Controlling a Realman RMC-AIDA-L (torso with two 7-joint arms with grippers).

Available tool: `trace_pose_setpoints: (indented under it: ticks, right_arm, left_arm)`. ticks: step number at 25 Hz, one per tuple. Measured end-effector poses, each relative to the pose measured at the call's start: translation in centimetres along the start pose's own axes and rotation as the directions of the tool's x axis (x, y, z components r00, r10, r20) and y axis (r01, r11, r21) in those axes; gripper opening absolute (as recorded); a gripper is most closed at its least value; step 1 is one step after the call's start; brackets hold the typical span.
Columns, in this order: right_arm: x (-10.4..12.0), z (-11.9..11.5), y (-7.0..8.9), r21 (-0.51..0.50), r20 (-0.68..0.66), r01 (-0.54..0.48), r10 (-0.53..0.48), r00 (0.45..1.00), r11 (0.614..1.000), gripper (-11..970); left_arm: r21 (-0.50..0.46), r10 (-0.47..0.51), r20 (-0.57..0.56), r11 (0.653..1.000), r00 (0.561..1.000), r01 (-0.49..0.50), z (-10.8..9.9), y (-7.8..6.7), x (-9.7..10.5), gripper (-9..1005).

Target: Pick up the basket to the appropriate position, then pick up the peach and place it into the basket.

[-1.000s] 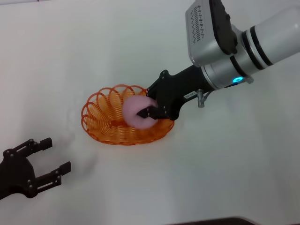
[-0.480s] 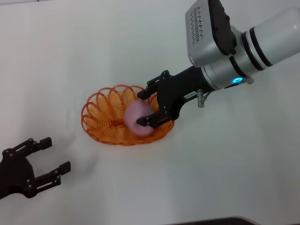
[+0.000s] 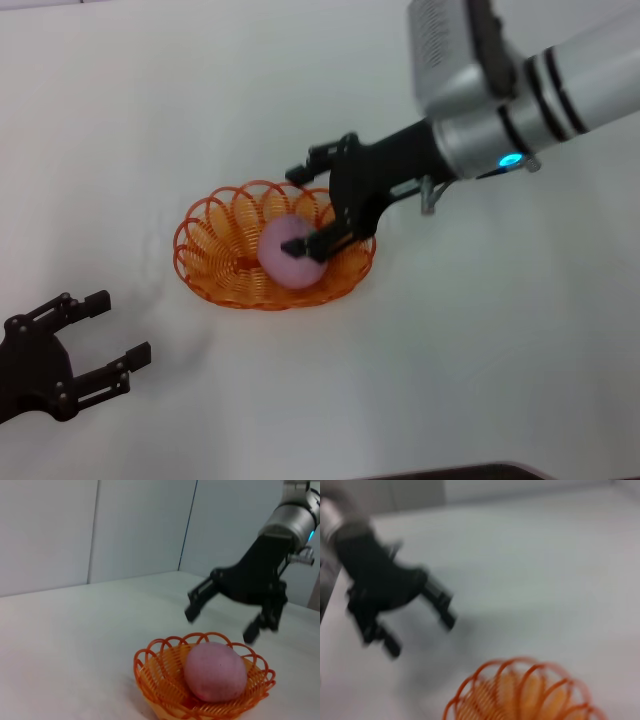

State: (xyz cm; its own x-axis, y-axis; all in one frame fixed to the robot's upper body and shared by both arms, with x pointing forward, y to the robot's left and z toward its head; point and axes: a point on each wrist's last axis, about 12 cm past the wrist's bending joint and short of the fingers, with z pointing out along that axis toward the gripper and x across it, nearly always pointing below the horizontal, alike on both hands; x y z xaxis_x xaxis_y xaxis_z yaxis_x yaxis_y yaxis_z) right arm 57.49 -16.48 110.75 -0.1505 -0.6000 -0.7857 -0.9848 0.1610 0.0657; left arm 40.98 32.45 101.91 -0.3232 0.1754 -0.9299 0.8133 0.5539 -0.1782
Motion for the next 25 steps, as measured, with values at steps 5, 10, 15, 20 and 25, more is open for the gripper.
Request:
trace_pose_setpoints:
  ticks: [5,10,15,20,25]
  right_arm:
    - [1.5,-3.1,-0.3,0.073,0.174,-0.041,0.028,0.984,0.996,958]
    - [4.9,-6.2,-0.1,0.167,0.263,-0.116,0.069,0.962,0.979,957]
    - [8.2,-7.8,1.0,0.247,0.312,-0.172,0.089,0.946,0.954,957]
    - [10.3,-7.5,2.4,0.248,0.389,-0.213,0.104,0.915,0.945,957]
    - [12.8,-5.9,5.0,0.269,0.455,-0.191,0.050,0.889,0.944,958]
  left_arm:
    - [-0.001,-0.006,0.003,1.000,1.000,0.006,0.0,0.0,0.0,813]
    - [0.001,-0.010,0.006,1.000,1.000,0.010,0.1,0.1,-0.2,813]
    - [0.009,-0.010,0.010,1.000,1.000,0.010,0.4,0.3,-0.5,813]
    - [0.007,-0.010,0.022,1.000,1.000,0.010,0.6,0.4,-0.7,813]
    - [0.000,-0.012,0.032,1.000,0.999,0.012,0.6,0.5,-0.7,813]
